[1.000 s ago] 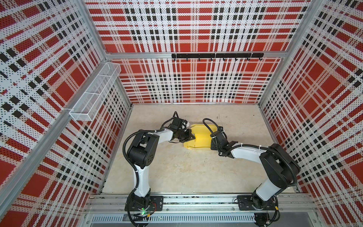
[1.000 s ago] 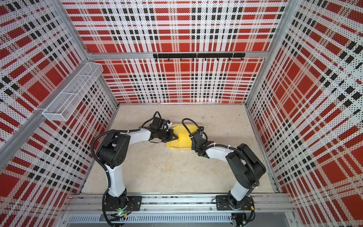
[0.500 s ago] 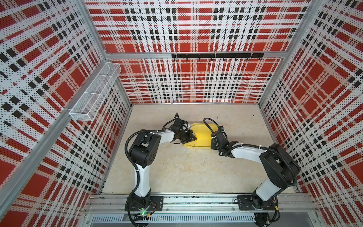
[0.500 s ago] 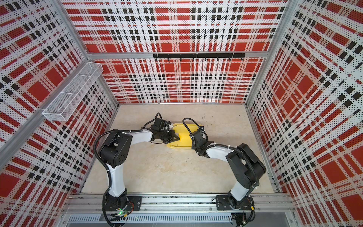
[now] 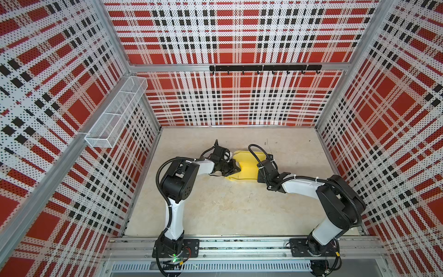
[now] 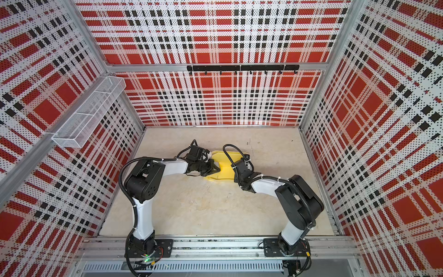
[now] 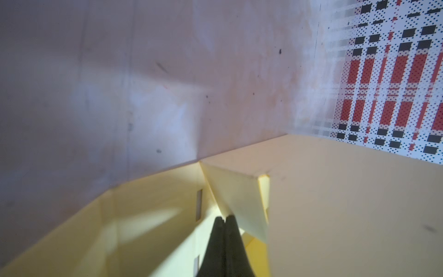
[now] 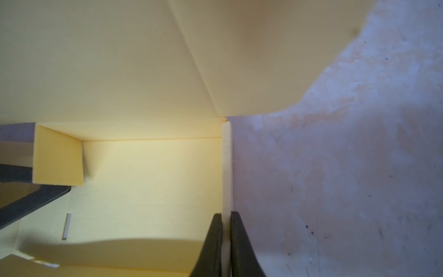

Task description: Fold the paper box

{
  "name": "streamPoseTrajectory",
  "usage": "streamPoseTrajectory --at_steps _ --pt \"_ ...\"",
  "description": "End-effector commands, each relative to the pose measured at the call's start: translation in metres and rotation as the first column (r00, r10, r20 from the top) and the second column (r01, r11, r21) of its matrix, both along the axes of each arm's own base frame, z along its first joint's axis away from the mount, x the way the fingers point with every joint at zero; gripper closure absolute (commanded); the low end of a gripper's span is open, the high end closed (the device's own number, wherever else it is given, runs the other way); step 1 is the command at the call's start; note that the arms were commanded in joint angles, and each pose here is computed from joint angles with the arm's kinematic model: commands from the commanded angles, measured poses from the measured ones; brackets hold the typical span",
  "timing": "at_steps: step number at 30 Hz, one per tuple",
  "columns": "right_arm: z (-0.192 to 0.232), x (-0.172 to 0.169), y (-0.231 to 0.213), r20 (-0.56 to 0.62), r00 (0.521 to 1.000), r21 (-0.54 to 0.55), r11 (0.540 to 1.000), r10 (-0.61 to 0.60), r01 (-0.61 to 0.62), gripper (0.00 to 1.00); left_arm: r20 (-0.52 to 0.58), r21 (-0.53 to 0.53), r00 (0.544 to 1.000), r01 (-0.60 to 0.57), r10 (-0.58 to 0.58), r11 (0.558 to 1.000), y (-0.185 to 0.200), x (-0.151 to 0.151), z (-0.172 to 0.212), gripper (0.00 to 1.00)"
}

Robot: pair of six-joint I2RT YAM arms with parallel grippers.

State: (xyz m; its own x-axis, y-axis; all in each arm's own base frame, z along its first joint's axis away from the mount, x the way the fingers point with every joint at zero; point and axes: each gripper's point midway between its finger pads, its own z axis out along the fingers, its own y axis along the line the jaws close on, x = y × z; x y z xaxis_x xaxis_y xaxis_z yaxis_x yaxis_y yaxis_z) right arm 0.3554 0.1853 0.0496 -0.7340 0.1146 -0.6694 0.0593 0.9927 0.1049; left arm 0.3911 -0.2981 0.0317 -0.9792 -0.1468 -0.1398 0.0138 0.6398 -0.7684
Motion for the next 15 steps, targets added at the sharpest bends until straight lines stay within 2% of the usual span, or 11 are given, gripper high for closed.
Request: streamPoseTrajectory --at_steps 1,5,7,11,15 --pt "0.01 0.003 0.011 0.02 1.0 0.027 1.0 0.011 -0.012 0.89 0.021 -0.01 1.0 -0.012 0.012 1.0 -0.004 0.009 0.006 1.0" --pt "0.01 0.004 0.008 0.041 0.999 0.04 0.999 -0.004 0.003 0.89 0.036 -0.008 0.999 -0.014 0.014 1.0 -0.001 0.009 0.012 1.0" --pt "0.008 0.004 0.003 0.013 1.0 0.04 0.999 -0.02 0.019 0.89 0.061 0.005 0.998 -0.003 0.003 1.0 0.001 0.008 0.019 1.0" --pt "0.014 0.005 -0.005 0.017 0.999 0.029 0.998 -0.05 0.049 0.89 0.145 0.053 0.989 0.002 -0.009 0.999 0.011 0.002 0.04 1.0" --pt "0.013 0.004 -0.012 0.0 0.998 0.024 0.998 -0.064 0.064 0.89 0.222 0.05 0.975 -0.007 -0.004 0.999 0.017 -0.003 0.066 1.0"
